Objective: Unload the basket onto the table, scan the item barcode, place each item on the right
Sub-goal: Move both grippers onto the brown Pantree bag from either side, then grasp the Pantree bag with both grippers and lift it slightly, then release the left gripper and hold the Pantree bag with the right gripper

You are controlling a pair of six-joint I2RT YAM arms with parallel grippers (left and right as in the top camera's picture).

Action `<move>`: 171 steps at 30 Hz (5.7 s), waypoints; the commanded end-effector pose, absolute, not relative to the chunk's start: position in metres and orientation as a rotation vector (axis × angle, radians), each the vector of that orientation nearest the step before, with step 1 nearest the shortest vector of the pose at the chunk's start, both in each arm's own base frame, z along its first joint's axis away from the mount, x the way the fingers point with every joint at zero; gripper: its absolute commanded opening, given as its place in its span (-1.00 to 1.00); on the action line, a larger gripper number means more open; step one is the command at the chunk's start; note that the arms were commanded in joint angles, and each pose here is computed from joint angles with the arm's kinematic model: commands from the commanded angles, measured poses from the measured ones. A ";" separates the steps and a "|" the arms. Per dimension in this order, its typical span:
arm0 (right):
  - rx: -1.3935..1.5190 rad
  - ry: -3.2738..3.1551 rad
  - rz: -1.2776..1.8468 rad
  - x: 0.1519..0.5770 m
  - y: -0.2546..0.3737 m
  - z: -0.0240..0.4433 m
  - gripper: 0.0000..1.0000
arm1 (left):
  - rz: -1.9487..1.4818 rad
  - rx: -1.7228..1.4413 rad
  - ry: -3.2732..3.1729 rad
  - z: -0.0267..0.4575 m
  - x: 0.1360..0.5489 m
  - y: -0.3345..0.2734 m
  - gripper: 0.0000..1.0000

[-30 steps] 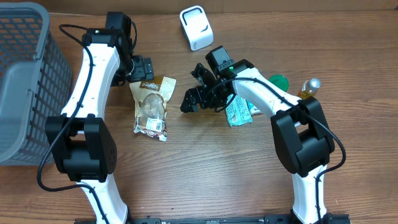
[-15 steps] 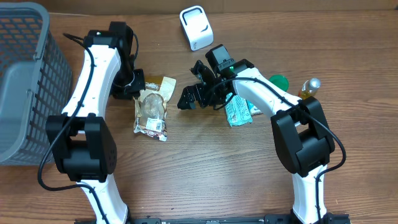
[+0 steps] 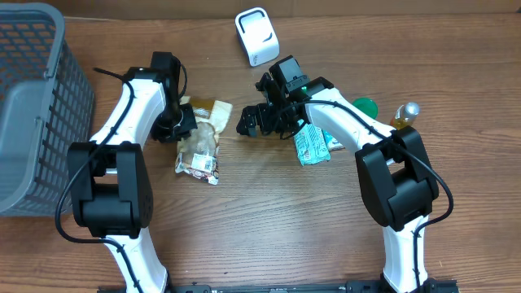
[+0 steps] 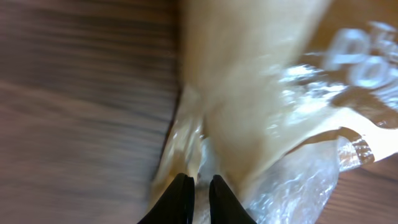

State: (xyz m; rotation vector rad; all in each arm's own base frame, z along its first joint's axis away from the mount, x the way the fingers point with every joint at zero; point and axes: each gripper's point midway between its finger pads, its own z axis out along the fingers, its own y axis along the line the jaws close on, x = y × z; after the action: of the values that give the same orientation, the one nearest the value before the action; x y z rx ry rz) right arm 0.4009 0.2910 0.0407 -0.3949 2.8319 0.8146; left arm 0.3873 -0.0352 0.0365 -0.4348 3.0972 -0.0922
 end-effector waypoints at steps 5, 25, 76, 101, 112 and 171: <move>-0.180 2.789 0.879 0.438 0.258 0.057 1.00 | -0.388 0.034 3.128 0.038 0.376 -0.108 -0.68; -0.345 2.755 1.034 0.426 0.259 0.063 1.00 | -0.467 0.049 3.230 0.124 0.358 -0.123 -0.91; -0.552 2.723 1.113 0.374 0.329 0.035 1.00 | -0.460 -0.025 3.322 0.011 0.316 -0.119 -0.75; -0.435 2.708 1.134 0.387 0.332 0.040 -0.93 | -0.458 -0.025 3.326 0.011 0.315 -0.119 -0.65; -0.485 2.653 1.304 0.385 0.333 0.058 -0.93 | -0.447 -0.027 3.332 0.011 0.313 -0.117 -0.62; -0.655 2.337 1.364 0.383 0.286 0.194 -0.93 | -0.074 -0.531 3.027 0.133 0.405 0.043 0.99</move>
State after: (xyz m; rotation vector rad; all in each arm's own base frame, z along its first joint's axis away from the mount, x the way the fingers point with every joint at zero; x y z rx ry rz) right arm 0.3830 0.2848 0.1805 -0.6316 2.3782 1.3627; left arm 0.4037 0.0408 0.1309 -0.5113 3.0377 -0.0930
